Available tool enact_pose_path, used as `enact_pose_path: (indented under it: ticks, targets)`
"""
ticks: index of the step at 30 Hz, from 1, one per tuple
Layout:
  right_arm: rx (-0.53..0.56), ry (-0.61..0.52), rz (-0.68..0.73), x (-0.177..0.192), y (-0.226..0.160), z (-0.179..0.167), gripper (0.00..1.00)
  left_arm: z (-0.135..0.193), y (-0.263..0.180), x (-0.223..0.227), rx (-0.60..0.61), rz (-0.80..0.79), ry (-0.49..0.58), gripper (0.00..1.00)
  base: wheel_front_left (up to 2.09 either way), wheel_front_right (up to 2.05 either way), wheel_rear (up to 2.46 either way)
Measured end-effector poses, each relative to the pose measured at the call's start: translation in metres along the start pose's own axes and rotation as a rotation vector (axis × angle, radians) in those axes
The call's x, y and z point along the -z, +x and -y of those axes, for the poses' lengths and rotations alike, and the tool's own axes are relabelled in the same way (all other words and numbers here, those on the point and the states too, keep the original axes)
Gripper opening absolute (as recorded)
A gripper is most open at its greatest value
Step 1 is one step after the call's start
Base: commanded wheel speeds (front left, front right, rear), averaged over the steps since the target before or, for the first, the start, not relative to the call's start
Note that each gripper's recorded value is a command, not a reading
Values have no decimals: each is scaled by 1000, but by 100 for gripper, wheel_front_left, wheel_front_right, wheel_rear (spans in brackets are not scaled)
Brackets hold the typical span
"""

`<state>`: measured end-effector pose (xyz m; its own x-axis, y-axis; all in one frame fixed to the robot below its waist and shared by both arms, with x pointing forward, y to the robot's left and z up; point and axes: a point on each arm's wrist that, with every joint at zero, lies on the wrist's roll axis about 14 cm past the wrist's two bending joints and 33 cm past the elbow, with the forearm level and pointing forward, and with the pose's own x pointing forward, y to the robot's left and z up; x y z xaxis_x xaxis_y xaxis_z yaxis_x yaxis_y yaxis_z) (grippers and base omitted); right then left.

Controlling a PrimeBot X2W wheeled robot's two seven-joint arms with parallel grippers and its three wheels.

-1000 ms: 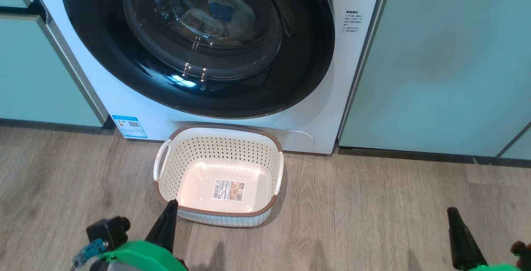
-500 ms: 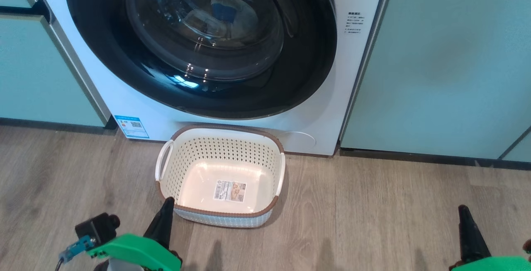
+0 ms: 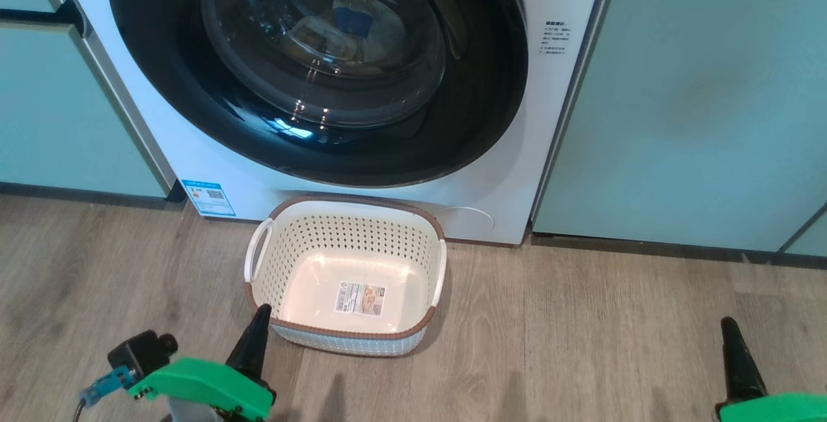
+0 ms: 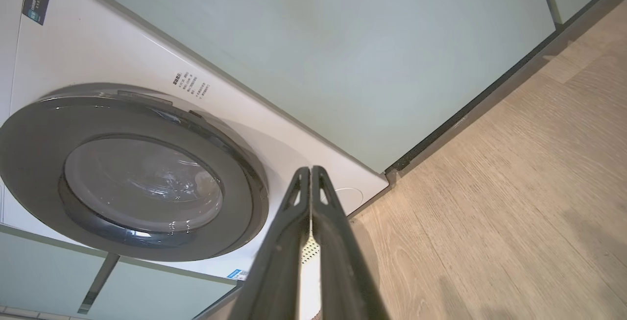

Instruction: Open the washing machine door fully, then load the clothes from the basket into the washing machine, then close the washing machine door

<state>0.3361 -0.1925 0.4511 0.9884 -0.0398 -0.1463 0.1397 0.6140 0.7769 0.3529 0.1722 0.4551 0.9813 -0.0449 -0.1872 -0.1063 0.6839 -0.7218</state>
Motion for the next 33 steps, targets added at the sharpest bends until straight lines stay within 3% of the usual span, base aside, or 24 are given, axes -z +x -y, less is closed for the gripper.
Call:
enact_pose_path:
  ticks: [33]
  targets:
    - [-18,358,4,-12,19,-10,0,2,9,-14,22,20,-395,0,0,0,0]
